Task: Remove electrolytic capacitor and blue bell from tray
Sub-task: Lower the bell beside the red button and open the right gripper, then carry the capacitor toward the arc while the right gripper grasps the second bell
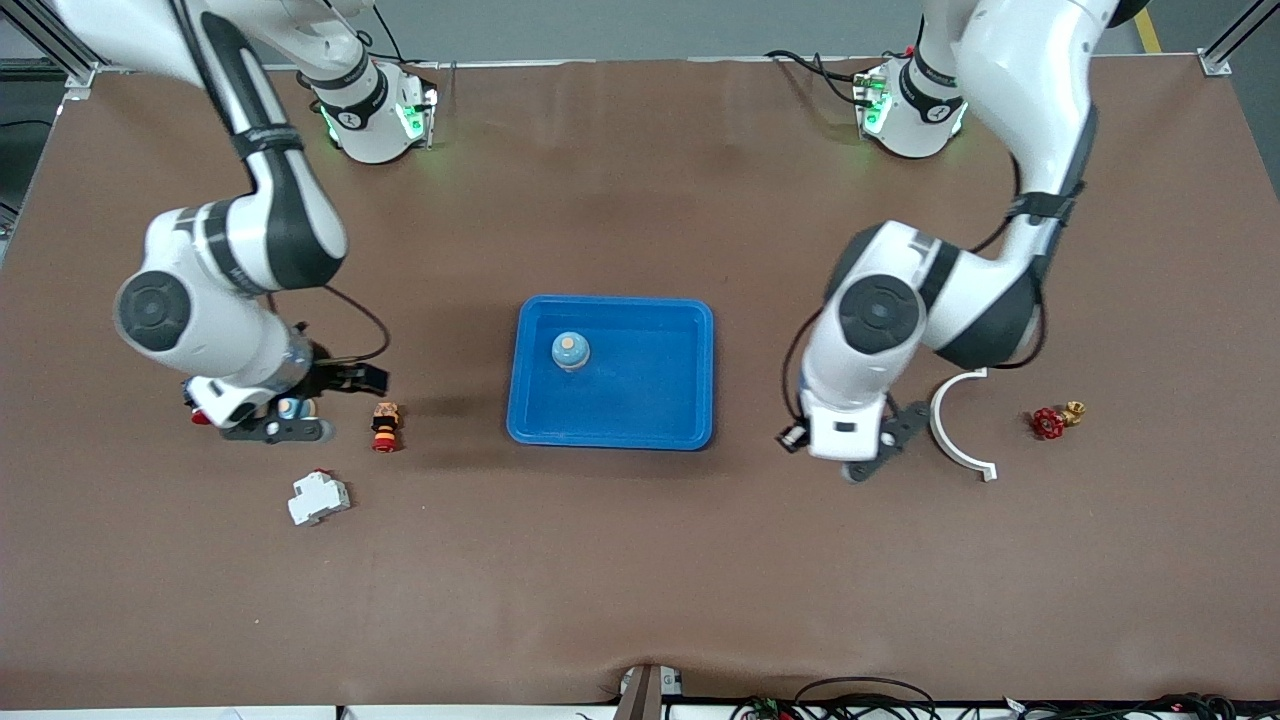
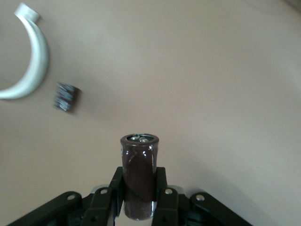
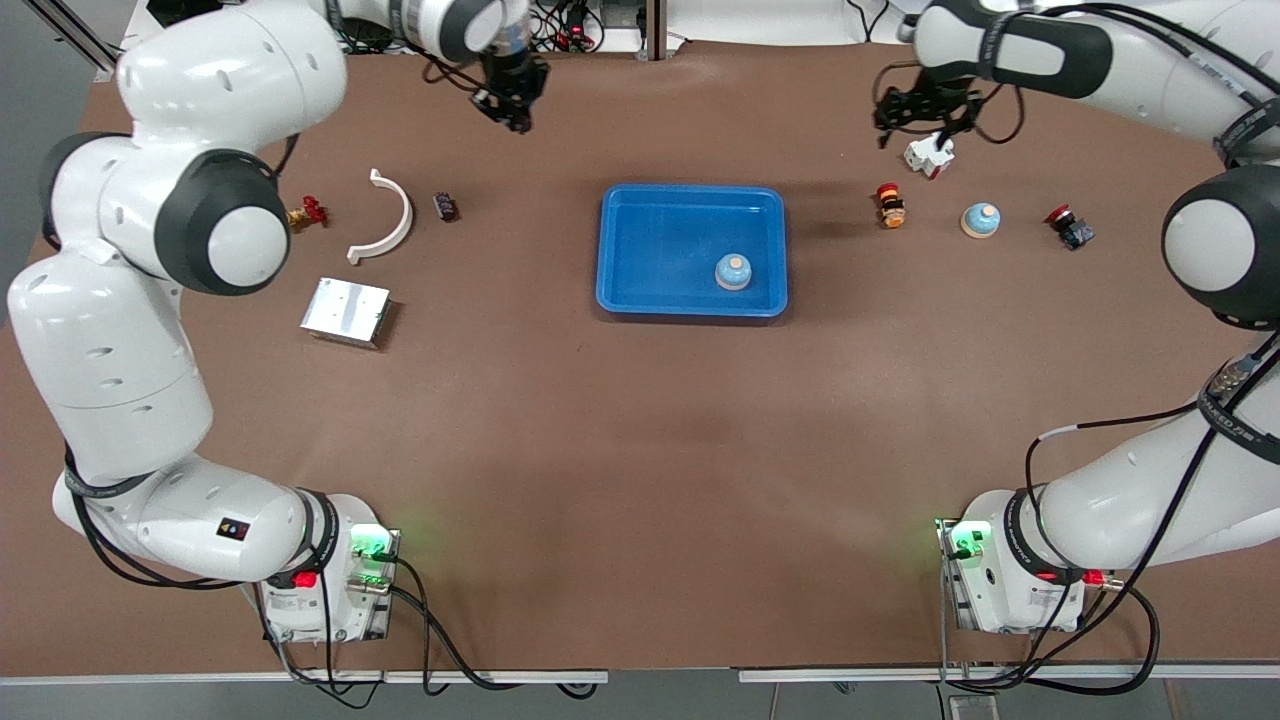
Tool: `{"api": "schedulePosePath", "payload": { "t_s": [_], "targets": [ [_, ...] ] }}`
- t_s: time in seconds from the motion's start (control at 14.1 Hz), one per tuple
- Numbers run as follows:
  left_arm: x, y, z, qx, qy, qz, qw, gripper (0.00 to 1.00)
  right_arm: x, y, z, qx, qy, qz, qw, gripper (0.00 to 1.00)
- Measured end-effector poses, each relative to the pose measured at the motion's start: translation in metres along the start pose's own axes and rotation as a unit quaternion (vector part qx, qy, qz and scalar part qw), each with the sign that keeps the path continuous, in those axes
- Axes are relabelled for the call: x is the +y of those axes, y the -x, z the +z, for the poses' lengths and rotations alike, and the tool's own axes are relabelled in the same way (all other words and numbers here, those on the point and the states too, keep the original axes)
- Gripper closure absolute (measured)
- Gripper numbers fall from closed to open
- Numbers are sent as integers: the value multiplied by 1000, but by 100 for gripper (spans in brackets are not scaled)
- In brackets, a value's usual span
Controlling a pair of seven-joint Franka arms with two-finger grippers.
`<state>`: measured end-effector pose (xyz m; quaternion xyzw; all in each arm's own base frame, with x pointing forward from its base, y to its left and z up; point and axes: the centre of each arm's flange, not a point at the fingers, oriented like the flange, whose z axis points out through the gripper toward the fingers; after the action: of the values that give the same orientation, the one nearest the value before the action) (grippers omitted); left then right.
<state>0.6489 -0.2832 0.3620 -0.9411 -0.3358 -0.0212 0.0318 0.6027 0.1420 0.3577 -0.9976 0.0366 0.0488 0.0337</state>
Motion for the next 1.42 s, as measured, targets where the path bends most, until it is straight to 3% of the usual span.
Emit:
{"api": "schedulePosePath", "payload": {
  "t_s": [0.21,0.57,0.85,0.99,1.42],
  "targets": [
    [-49,-62,18,-23,-43,6,999,70,-53,16,16,7,-11,51,999,0],
    [-132,-149,48,-51,-61,7,997,70,-148,65,62,43,-28,104,993,0],
    [-169,-180,56,-59,-64,32,996,70,-197,98,95,41,-28,120,991,0],
    [-186,-189,68,-53,-82,46,994,70,-212,112,107,42,-22,126,991,0],
    [-209,-178,123,-53,-97,59,992,70,-221,154,167,53,-8,151,987,0]
  ]
}}
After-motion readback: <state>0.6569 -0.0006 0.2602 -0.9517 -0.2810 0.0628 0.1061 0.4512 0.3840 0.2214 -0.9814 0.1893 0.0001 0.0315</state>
